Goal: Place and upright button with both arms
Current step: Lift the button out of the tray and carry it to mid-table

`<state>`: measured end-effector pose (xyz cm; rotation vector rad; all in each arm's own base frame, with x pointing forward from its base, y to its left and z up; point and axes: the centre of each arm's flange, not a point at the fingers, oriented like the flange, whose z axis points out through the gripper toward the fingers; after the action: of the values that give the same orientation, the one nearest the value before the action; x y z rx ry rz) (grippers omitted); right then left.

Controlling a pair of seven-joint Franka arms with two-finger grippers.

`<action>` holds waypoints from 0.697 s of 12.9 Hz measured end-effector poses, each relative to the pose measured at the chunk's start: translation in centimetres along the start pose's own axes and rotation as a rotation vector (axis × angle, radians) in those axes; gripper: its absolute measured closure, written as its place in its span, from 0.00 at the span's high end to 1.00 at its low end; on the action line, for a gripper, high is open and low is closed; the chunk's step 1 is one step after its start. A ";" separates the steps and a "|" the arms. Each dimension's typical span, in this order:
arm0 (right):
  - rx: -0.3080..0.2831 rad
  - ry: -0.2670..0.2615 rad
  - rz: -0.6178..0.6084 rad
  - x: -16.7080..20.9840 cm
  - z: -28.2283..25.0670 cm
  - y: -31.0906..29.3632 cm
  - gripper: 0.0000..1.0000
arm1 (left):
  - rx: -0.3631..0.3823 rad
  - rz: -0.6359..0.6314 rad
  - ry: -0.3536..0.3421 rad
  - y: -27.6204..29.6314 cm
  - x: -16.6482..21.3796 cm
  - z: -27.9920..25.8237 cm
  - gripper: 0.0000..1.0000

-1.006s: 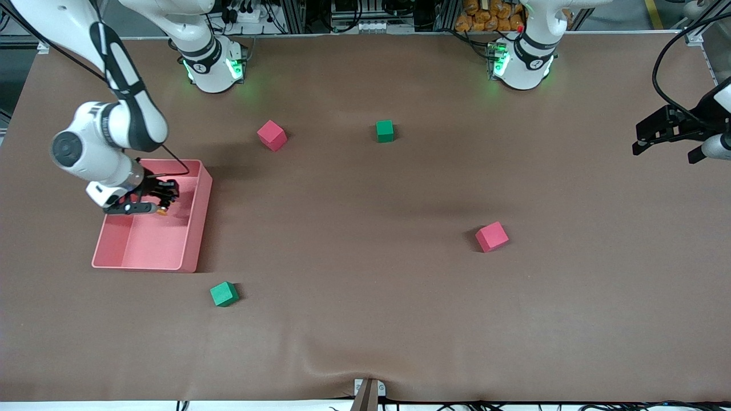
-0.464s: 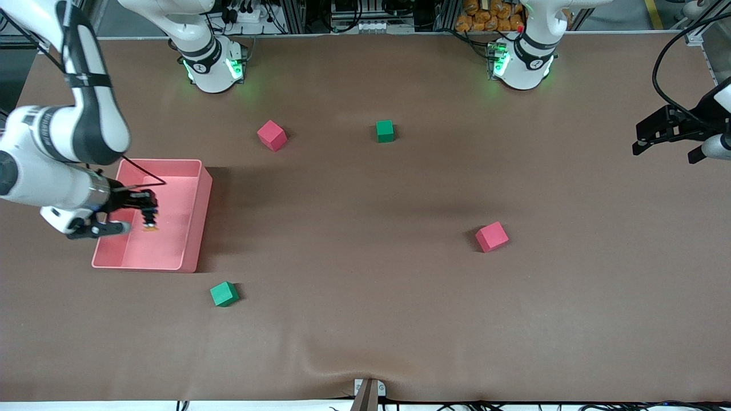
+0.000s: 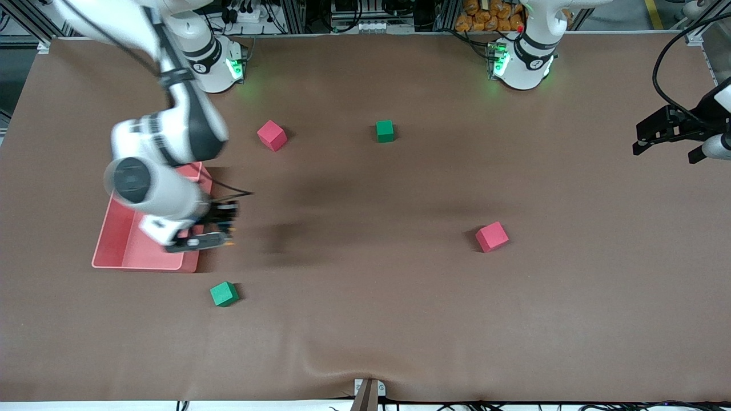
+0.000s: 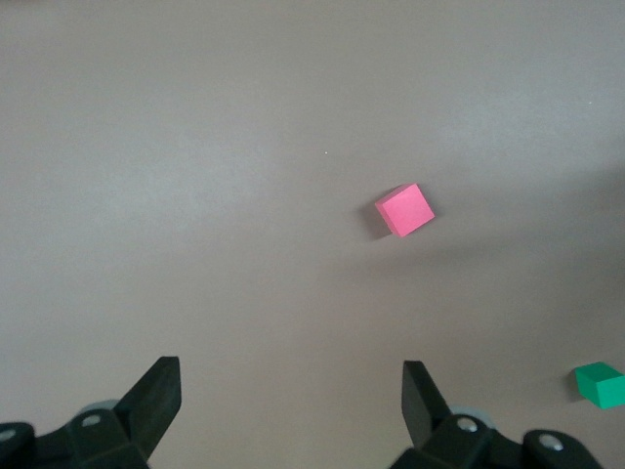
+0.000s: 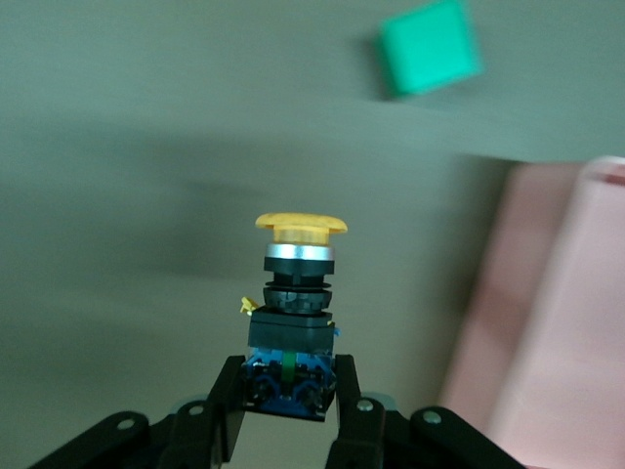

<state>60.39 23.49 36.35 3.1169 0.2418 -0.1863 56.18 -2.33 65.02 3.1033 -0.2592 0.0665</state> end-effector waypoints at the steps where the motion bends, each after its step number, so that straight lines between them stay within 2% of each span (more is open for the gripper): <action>1: -0.005 0.010 -0.006 0.0 0.3 -4.2 0.41 | 0.000 -0.001 0.000 0.0 0.0 0.0 1.00; 2: -0.008 0.020 -0.015 -0.1 1.0 -8.3 0.41 | 0.000 -0.001 0.000 -0.1 0.0 0.0 1.00; 4: 0.006 0.079 -0.010 -0.4 2.9 -16.5 0.41 | 0.000 -0.001 0.000 -0.1 0.0 0.0 1.00; 7: 0.078 0.215 0.067 -1.2 7.1 -26.9 0.41 | 0.000 -0.001 -0.002 -0.1 0.0 0.1 1.00; 9: 0.110 0.286 0.081 -1.6 9.7 -30.2 0.41 | -0.001 -0.001 -0.006 -0.1 0.1 0.3 1.00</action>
<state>52.99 52.86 26.94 3.2464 0.1096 0.2571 56.29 -2.22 64.73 3.1034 -0.2574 0.0574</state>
